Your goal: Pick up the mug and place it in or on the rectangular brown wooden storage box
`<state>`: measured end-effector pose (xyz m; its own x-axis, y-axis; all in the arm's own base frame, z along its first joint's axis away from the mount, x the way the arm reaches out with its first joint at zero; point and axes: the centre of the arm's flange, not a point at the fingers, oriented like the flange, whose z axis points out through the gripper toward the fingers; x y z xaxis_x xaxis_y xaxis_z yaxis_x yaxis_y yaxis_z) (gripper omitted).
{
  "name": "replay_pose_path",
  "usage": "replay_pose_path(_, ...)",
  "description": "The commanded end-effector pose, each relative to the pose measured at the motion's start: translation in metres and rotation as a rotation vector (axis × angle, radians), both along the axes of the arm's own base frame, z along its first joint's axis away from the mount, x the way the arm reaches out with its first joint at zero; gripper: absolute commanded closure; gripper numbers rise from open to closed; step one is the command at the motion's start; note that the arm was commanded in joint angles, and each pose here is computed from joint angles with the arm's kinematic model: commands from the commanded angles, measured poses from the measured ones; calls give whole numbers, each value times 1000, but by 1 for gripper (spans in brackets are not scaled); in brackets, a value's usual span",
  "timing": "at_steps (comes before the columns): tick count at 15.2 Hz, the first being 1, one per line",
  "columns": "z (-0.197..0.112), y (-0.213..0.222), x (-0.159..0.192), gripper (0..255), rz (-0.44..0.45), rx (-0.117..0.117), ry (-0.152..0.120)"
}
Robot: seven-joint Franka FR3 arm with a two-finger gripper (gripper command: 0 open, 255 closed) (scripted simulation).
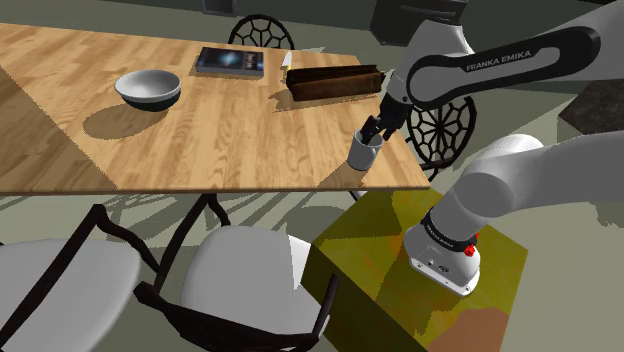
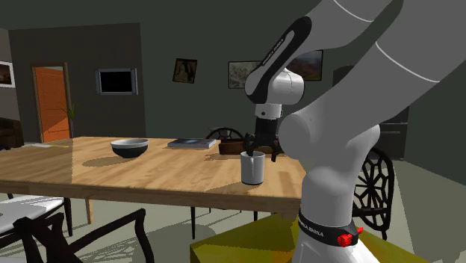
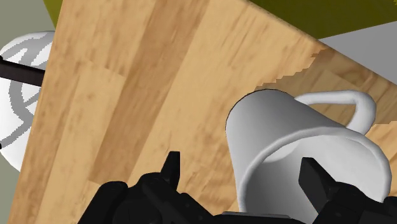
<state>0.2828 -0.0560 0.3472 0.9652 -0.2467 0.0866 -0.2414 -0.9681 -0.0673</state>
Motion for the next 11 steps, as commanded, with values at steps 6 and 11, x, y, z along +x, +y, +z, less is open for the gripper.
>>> replay_pose_path(6,0,0,0,255,0,0,0)
replay_pose_path(11,0,0,0,255,0,0,0)
